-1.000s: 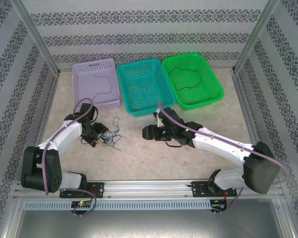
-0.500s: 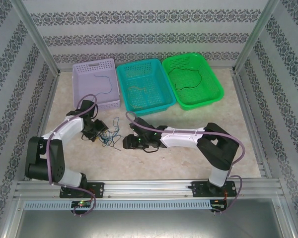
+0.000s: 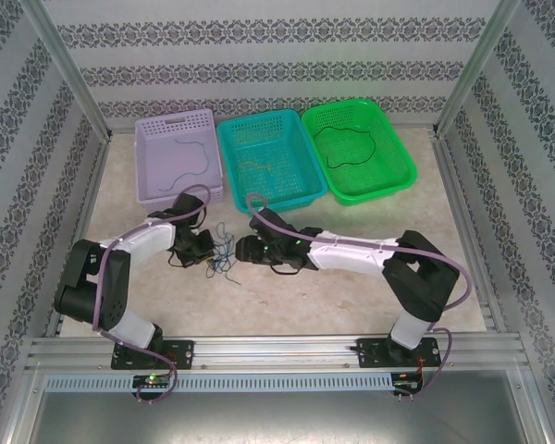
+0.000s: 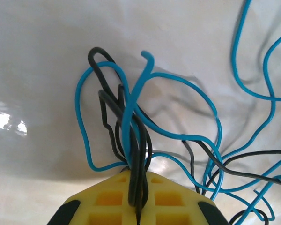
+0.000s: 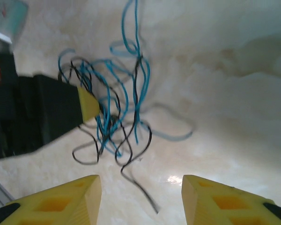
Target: Untangle the cables
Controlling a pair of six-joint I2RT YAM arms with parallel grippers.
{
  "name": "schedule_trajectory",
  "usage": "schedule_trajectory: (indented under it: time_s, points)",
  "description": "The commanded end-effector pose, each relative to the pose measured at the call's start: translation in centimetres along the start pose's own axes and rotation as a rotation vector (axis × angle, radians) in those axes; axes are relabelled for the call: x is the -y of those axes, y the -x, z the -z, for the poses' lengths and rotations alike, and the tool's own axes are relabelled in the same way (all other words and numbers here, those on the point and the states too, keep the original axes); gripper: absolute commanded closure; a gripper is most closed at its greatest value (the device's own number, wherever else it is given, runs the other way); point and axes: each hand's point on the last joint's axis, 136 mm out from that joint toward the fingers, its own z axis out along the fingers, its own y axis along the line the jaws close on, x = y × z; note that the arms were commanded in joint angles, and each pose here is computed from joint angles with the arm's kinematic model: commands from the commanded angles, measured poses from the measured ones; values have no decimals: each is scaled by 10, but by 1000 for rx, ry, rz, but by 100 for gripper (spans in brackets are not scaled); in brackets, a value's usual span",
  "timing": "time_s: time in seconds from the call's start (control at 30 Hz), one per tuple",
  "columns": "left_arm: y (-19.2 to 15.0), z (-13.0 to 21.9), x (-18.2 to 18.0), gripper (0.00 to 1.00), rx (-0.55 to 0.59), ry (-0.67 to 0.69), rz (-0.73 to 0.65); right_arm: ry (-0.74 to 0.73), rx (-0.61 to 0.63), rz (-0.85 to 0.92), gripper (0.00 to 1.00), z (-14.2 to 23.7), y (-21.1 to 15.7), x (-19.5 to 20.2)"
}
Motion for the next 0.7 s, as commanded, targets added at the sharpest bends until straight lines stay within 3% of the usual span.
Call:
schedule_trajectory:
  time_s: [0.0, 0.2, 0.33, 0.67]
  points:
    - [-26, -1, 0, 100, -18, 31, -114, -46, 48, -18, 50, 14, 13, 18]
    - [-43, 4, 19, 100, 11, -13, -220, -56, -4, 4, 49, 9, 15, 32]
    - [-42, 6, 27, 100, 14, -19, -250, -16, -71, 66, 58, -2, 10, 25]
    - [-44, 6, 33, 100, 5, 2, -295, -38, -157, 170, 67, -18, -6, 31]
